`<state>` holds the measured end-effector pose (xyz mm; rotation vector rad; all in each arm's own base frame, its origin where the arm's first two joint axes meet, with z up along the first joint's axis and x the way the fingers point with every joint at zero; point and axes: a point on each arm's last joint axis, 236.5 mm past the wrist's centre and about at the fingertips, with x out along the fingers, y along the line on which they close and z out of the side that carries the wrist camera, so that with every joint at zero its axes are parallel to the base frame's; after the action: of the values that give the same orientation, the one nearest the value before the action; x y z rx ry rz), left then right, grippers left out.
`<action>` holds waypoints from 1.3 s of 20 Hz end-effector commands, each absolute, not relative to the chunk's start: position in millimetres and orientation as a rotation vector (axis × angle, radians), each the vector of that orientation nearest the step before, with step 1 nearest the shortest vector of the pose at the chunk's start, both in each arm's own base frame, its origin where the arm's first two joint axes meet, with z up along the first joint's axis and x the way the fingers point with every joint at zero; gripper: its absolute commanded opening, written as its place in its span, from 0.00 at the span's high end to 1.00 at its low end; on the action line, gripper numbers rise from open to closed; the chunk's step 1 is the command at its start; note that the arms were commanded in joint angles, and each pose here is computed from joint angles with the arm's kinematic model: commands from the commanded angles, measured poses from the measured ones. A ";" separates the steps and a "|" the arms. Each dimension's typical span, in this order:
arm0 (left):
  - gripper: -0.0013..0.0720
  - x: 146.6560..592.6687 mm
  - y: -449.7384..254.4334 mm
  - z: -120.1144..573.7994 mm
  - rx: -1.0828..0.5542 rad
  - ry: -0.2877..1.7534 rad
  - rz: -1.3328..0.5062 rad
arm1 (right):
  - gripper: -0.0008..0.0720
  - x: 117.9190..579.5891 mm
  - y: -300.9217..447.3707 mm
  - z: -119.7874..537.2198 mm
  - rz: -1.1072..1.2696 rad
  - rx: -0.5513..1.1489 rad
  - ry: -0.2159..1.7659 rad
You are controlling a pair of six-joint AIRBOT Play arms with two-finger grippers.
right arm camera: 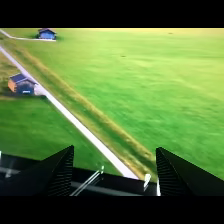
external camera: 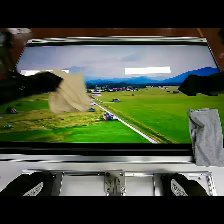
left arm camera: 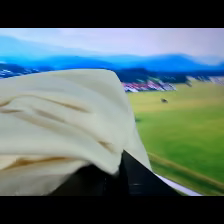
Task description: Fold the shirts.
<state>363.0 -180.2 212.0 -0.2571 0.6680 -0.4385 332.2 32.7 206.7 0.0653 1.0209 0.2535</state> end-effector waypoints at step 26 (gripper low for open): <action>0.01 347.2 -187.4 -56.3 -0.759 1.425 -0.365 | 0.10 323.9 33.8 -9.6 0.351 0.515 1.563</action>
<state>341.0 -173.5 -39.2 -0.6202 1.4489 -0.3702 309.2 16.5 9.2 0.4362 1.5636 0.2713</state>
